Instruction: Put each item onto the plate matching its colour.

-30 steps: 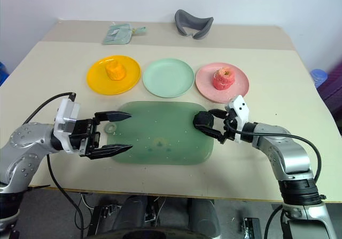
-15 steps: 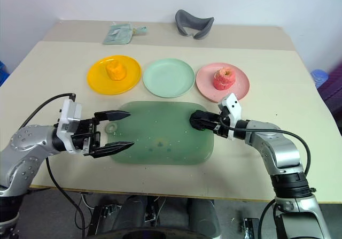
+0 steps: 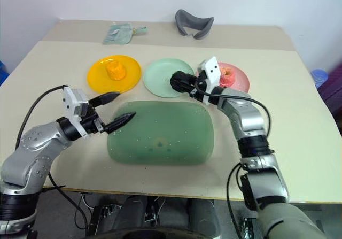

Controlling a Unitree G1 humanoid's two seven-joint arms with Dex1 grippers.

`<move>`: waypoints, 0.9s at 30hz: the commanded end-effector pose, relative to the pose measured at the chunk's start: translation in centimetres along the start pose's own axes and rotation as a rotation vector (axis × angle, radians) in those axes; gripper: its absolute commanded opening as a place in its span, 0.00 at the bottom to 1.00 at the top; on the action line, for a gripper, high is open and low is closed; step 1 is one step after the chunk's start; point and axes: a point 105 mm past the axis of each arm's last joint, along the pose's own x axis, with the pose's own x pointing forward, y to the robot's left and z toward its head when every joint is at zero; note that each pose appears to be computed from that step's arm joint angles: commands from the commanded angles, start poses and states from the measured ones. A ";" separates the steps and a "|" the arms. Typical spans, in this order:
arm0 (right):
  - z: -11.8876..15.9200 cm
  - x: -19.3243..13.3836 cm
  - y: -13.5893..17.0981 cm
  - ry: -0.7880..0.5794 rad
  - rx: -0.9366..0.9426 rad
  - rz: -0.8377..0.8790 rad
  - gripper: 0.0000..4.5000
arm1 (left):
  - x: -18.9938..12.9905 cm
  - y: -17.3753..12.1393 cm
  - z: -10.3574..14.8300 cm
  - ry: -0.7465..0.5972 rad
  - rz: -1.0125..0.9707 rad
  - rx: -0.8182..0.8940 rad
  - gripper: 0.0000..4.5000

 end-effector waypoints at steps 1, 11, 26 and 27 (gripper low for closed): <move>1.1 2.1 -0.8 -0.057 -0.047 -0.045 0.28 | -0.2 1.0 1.3 -0.039 0.089 0.052 1.00; 0.0 6.2 -0.6 -0.026 -0.049 -0.075 0.28 | -0.9 2.3 0.0 0.015 0.296 0.085 1.00; 0.5 3.0 -3.5 -0.094 -0.128 -0.153 0.98 | -0.2 2.6 0.4 -0.066 0.274 0.188 1.00; 1.2 2.3 -3.9 -0.119 -0.146 -0.155 0.98 | 0.0 2.6 0.4 -0.067 0.266 0.185 1.00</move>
